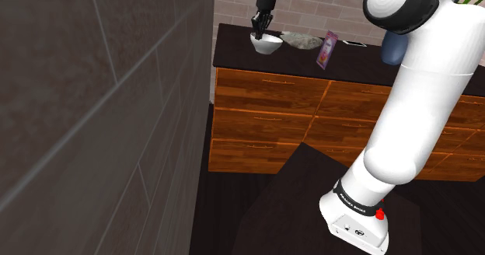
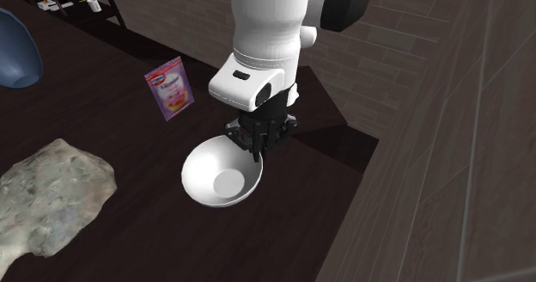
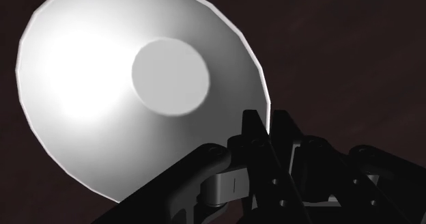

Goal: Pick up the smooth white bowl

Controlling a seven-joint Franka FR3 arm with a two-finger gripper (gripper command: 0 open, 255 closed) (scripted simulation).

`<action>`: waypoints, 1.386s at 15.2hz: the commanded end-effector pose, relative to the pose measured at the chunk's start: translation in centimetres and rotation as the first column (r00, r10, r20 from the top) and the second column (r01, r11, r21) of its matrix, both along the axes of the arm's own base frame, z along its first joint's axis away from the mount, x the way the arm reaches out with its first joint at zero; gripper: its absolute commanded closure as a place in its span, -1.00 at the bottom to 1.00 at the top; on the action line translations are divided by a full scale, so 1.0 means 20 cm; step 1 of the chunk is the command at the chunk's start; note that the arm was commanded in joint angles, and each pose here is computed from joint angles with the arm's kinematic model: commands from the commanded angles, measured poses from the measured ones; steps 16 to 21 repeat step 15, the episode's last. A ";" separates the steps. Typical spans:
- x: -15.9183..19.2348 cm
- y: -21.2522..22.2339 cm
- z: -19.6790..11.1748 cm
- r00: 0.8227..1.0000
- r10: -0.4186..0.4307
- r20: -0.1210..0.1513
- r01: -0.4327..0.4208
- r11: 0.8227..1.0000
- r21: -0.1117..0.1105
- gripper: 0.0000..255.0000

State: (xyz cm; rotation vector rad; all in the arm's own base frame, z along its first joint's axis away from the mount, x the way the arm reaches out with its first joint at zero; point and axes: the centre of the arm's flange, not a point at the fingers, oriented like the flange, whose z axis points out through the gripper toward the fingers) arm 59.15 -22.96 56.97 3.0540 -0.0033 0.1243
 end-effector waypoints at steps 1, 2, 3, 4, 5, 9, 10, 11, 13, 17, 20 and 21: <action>0.00 0.00 0.05 1.000 0.000 0.000 0.000 1.000 0.000 1.00; 0.00 0.00 0.07 1.000 0.000 0.000 0.000 1.000 0.000 1.00; 0.00 0.00 0.10 1.000 0.000 0.000 0.000 1.000 0.000 1.00; 0.00 0.00 0.12 1.000 0.000 0.000 0.000 1.000 0.000 1.00; 0.00 0.00 0.15 1.000 0.000 0.000 0.000 1.000 0.000 1.00; 0.00 0.00 0.26 1.000 0.000 0.000 0.000 1.000 0.000 1.00; 0.00 0.00 0.28 1.000 0.000 0.000 0.000 1.000 0.000 1.00; 0.00 0.00 0.31 1.000 0.000 0.000 0.000 1.000 0.000 1.00; 0.00 0.00 0.36 1.000 0.000 0.000 0.000 1.000 0.000 1.00; 0.00 0.00 0.37 1.000 0.000 0.000 0.000 1.000 0.000 1.00; 0.00 0.00 0.37 1.000 0.000 0.000 0.000 1.000 0.000 1.00; 0.00 0.00 0.37 1.000 0.000 0.000 0.000 1.000 0.000 1.00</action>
